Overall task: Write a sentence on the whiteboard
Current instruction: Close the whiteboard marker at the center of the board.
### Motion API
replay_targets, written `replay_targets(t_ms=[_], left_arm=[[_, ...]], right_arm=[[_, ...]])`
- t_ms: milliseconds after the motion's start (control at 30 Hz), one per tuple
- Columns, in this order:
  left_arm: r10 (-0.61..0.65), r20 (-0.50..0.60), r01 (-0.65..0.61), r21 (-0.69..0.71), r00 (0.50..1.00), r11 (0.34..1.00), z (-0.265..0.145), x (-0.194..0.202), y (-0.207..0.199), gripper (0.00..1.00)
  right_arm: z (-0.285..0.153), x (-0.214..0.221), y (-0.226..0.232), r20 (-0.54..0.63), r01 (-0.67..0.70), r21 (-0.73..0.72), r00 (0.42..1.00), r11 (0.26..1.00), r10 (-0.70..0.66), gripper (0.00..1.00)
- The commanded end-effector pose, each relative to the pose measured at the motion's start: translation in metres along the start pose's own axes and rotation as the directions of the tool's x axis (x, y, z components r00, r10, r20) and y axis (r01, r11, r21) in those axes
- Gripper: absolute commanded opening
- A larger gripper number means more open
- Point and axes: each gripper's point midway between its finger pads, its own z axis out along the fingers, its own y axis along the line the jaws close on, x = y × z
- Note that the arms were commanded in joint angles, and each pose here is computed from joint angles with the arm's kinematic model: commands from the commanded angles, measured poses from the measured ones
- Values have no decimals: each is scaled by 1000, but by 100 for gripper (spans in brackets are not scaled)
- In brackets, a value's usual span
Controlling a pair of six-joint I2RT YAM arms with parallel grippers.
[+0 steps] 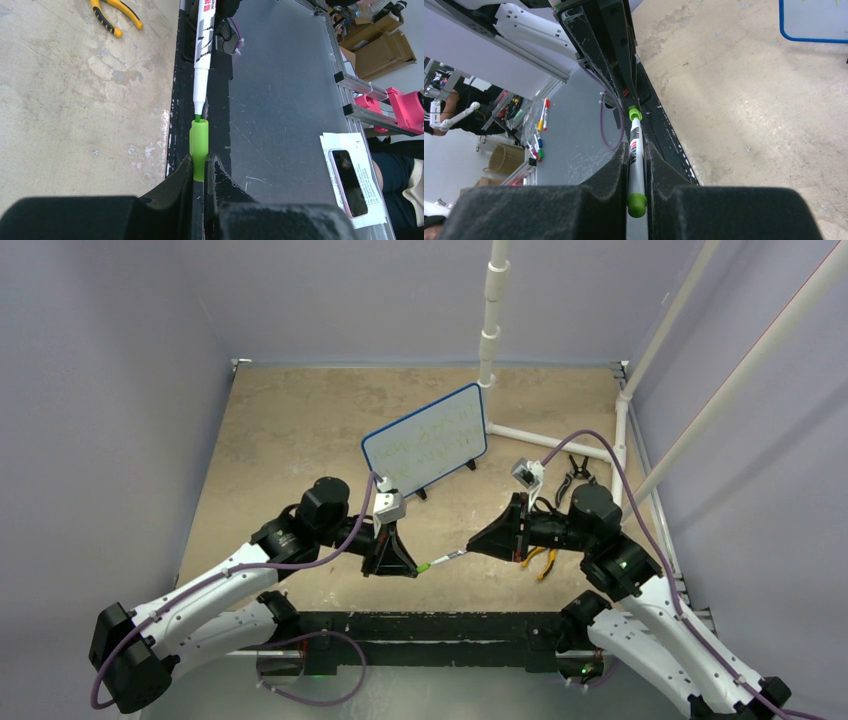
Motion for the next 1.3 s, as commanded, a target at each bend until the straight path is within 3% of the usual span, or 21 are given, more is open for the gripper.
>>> replay_targets(t_ms=[0,1267], left_arm=[[30,12,-30,23,999,999,1,-2,-3,0],[16,23,-15,-10,1000,1000,2,-7,2,0]], right_arm=[[1,-5,7,14,36,-42,999,998,-35,0],[24,33,-5,-81,-73,-216,995,974,57,0]])
